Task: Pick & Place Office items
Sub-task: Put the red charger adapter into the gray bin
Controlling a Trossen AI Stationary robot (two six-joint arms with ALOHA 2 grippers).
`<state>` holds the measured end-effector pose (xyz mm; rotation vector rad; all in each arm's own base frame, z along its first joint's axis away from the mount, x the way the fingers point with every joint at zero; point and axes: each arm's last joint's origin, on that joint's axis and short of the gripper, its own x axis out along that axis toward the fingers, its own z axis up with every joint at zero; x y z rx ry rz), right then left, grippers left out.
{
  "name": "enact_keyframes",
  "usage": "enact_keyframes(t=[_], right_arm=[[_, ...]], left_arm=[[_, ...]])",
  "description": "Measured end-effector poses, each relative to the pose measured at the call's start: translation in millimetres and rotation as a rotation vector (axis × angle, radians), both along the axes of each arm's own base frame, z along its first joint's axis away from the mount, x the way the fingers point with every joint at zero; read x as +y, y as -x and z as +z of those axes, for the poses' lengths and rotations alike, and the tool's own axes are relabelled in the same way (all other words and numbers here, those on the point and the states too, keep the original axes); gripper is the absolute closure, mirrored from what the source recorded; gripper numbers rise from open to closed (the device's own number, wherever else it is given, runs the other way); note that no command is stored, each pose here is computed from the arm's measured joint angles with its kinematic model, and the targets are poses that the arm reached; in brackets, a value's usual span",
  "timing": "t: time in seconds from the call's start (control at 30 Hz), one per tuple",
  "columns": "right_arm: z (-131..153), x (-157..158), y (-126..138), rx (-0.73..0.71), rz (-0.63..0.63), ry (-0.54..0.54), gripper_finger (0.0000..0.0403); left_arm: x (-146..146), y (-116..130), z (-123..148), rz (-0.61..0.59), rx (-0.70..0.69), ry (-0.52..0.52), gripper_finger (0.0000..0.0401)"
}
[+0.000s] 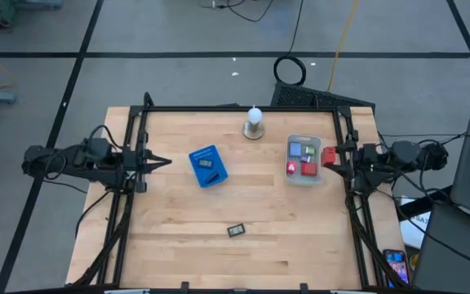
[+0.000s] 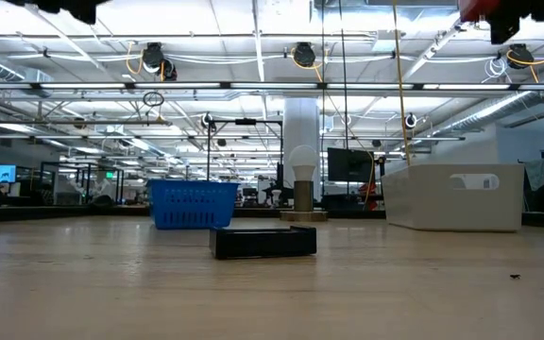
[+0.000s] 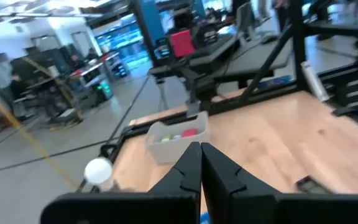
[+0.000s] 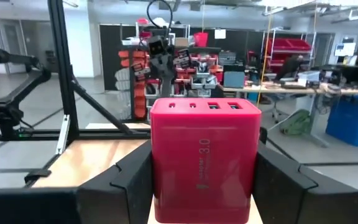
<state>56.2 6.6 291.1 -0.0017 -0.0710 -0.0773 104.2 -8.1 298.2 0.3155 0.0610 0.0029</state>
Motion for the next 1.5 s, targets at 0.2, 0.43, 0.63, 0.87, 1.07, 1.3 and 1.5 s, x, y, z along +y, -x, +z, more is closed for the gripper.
enact_keyframes(t=[0.2,0.43,0.63,0.87,1.07,1.3,1.5], right_arm=[[-23,1,-2,0.037,0.000,0.003,0.0201],[-44,2,-3,0.068,0.023,0.042,0.0201],[-55,2,-8,0.101,-0.010,0.056,0.0201],[-58,3,-10,0.101,-0.009,0.057,0.0201],[-58,3,-10,0.098,-0.009,0.059,0.0201],[-58,3,-10,0.098,-0.009,0.059,0.0201],[-58,3,-10,0.098,-0.009,0.059,0.0201]], left_arm=[[2,0,-19,0.085,-0.001,-0.006,0.0400],[3,4,-36,0.085,-0.017,-0.004,0.0399],[3,8,-45,0.076,-0.022,0.003,0.0398],[3,4,-66,0.080,0.020,0.016,0.0397],[3,0,-84,0.094,0.037,0.013,0.0397],[3,-1,-97,0.097,0.072,0.016,0.0397],[3,-2,-104,0.100,0.090,0.027,0.0396]])
